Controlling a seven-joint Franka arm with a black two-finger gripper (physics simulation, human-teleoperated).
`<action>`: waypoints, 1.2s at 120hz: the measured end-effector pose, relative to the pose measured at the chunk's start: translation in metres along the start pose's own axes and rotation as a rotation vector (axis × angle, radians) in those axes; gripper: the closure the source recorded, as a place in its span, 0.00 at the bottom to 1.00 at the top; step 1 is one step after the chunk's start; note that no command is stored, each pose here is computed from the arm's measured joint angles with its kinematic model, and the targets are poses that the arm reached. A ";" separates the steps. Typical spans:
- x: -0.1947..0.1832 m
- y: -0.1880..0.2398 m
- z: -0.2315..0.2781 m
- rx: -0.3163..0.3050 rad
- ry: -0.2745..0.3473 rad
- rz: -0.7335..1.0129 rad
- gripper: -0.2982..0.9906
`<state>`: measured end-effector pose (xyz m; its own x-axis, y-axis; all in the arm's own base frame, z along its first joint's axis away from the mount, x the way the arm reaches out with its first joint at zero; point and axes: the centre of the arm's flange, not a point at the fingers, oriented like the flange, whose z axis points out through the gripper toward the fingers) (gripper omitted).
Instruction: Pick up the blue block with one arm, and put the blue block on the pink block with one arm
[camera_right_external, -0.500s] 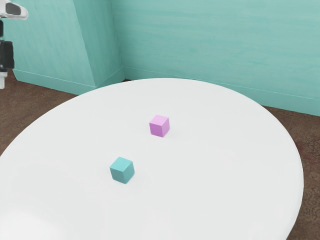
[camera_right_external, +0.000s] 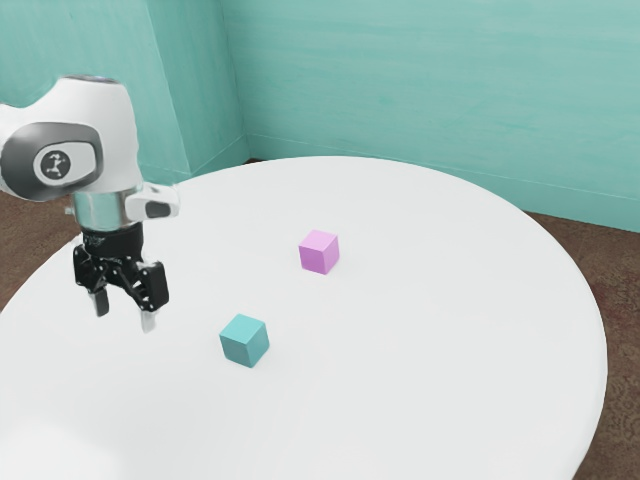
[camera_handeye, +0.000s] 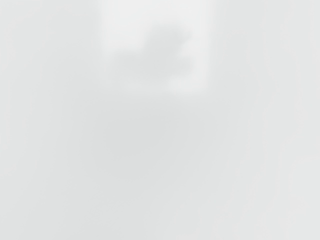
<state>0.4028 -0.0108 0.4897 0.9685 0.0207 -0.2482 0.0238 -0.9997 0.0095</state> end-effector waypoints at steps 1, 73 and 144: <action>0.000 0.001 0.005 0.000 0.002 -0.001 0.25; 0.091 0.040 0.115 0.021 0.263 -0.102 0.25; 0.130 0.046 0.112 0.058 0.308 0.098 0.25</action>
<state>0.5018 -0.0553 0.3496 0.9952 -0.0810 0.0558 -0.0789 -0.9962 -0.0381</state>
